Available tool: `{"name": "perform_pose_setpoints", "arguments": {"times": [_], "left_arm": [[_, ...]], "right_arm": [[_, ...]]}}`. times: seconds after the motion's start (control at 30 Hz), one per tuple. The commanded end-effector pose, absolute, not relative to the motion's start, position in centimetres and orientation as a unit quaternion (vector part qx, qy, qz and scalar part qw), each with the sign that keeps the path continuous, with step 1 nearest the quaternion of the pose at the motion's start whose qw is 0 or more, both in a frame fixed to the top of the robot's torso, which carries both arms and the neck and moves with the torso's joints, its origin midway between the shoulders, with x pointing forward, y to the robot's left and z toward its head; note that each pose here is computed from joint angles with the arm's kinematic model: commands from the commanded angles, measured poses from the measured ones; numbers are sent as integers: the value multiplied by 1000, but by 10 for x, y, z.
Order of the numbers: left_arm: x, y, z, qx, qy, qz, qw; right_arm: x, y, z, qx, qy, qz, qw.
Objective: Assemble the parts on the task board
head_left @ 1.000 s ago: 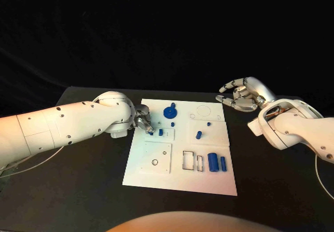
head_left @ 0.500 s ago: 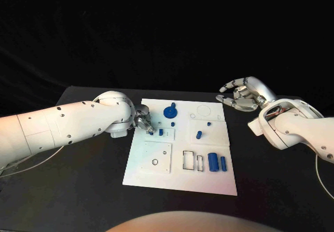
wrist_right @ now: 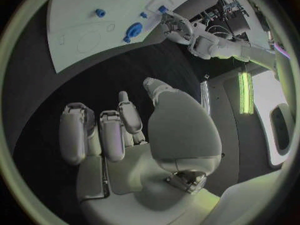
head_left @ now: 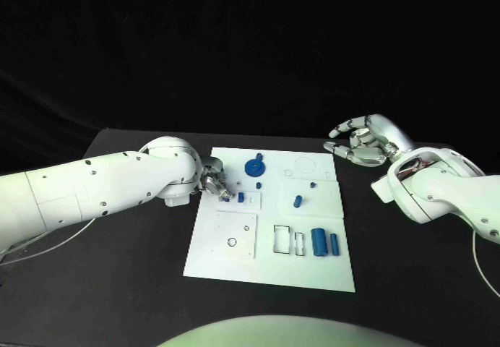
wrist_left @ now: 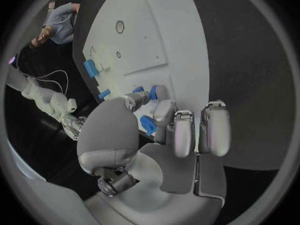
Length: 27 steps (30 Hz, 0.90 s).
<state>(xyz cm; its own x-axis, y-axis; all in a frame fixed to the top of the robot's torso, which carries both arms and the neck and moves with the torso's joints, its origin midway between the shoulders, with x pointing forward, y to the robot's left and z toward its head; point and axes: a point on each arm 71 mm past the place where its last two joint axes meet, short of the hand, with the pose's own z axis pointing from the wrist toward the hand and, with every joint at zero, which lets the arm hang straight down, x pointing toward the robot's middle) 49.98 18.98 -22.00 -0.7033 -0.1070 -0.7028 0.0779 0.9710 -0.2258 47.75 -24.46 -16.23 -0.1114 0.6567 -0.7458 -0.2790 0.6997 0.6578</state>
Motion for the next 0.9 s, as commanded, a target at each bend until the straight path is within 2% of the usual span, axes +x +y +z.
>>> {"name": "perform_pose_setpoints", "arguments": {"times": [0.03,0.37,0.9], "left_arm": [[498,190,-223,-2,920,-116,374],[500,193,-221,-14,913,-120,390],[503,195,-206,-54,893,-150,421]], "right_arm": [[477,-244,-162,139,651,362,652],[477,-244,-162,140,650,362,653],[478,-244,-162,139,650,362,654]]}}
